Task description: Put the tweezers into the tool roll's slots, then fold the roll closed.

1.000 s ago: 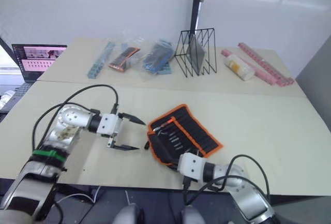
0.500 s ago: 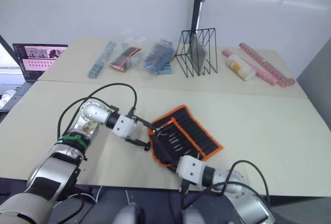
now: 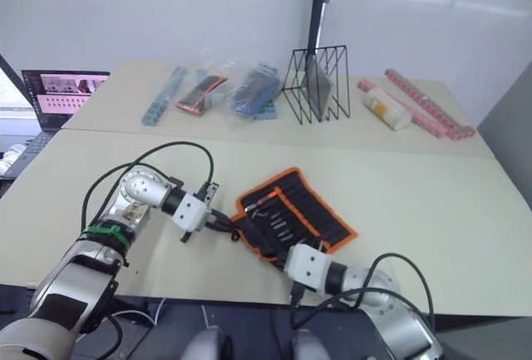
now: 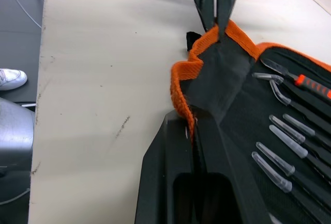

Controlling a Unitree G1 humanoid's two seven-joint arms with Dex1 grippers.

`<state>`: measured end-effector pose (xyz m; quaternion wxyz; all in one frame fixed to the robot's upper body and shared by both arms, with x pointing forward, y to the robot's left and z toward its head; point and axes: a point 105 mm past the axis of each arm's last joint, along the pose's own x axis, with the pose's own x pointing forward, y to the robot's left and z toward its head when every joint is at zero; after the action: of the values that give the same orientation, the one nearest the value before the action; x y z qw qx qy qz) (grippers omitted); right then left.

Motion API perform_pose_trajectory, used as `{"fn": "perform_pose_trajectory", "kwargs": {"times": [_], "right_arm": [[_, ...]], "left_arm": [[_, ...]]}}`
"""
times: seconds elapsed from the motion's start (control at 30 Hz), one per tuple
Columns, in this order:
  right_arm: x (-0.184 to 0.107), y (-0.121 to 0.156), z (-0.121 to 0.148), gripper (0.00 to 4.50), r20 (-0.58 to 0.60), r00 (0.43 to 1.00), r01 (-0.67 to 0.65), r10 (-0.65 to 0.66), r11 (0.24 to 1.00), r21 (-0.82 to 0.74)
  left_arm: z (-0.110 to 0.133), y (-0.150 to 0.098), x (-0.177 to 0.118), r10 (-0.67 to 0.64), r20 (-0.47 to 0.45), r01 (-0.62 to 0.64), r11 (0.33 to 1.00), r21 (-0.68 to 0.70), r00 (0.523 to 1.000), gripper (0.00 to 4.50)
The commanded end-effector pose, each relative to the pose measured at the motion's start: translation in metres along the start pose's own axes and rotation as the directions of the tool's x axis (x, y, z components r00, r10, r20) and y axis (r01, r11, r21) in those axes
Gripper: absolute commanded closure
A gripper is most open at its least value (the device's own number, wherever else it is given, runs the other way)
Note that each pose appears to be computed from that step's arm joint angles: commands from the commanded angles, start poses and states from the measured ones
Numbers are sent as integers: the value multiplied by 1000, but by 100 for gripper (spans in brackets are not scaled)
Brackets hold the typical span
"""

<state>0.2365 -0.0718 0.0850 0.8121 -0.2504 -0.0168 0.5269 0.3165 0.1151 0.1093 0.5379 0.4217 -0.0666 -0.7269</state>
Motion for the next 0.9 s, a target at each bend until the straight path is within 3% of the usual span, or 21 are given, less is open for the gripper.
{"fn": "perform_pose_trajectory", "kwargs": {"times": [0.03,0.23,0.6,0.9], "right_arm": [[-2,-8,3,450,10,999,40,-40,999,8],[-4,-16,-1,450,-11,999,46,-47,999,-22],[-4,-35,-7,450,-55,989,-147,138,971,-189],[-5,-78,-21,450,-130,979,-182,155,953,-242]], "left_arm": [[4,-5,-11,30,-9,-30,1000,-9,1000,447],[12,-29,-22,76,-37,-79,991,-108,996,447],[40,-60,-15,185,-100,-209,910,-358,978,447],[40,-54,-1,315,-189,-363,708,-606,930,447]]}}
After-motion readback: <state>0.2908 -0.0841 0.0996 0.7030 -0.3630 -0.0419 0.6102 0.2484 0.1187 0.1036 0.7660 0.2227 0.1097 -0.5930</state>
